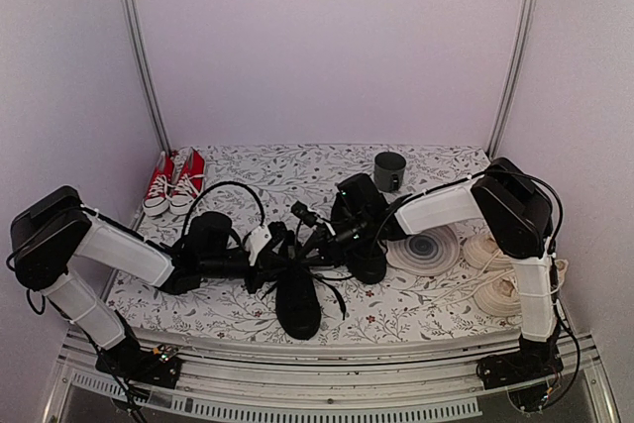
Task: Tie the shoes
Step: Adjust the loops with the shoelace on the shoe.
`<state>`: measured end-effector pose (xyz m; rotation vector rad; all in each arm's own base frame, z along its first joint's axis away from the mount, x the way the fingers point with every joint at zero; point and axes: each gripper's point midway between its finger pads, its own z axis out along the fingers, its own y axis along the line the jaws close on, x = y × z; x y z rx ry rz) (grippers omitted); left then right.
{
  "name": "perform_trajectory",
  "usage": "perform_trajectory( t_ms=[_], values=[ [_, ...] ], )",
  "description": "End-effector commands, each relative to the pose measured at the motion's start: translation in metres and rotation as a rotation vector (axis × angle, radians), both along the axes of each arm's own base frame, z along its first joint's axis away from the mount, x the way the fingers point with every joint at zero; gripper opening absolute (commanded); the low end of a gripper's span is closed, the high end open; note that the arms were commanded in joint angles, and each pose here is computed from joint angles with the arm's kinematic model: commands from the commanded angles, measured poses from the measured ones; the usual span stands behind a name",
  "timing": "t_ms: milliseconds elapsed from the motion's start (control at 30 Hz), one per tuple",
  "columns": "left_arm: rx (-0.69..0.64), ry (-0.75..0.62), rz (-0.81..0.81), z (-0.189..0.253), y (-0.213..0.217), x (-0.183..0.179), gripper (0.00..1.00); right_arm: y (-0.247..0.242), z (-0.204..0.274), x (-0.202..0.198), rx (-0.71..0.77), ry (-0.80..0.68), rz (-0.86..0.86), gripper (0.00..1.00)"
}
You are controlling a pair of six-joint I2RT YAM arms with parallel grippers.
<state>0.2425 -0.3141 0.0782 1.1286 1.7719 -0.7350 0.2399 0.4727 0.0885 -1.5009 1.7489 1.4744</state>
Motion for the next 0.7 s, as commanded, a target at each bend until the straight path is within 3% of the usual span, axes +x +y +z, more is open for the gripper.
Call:
perform_trajectory(
  t_ms=[0, 667],
  values=[
    [-0.040, -0.035, 0.028, 0.014, 0.002, 0.009, 0.00, 0.000, 0.003, -0.010, 0.014, 0.008, 0.054, 0.08],
    [-0.064, -0.038, 0.040, 0.017, 0.001, 0.012, 0.00, 0.017, 0.001, -0.008, 0.009, 0.001, 0.034, 0.13]
  ],
)
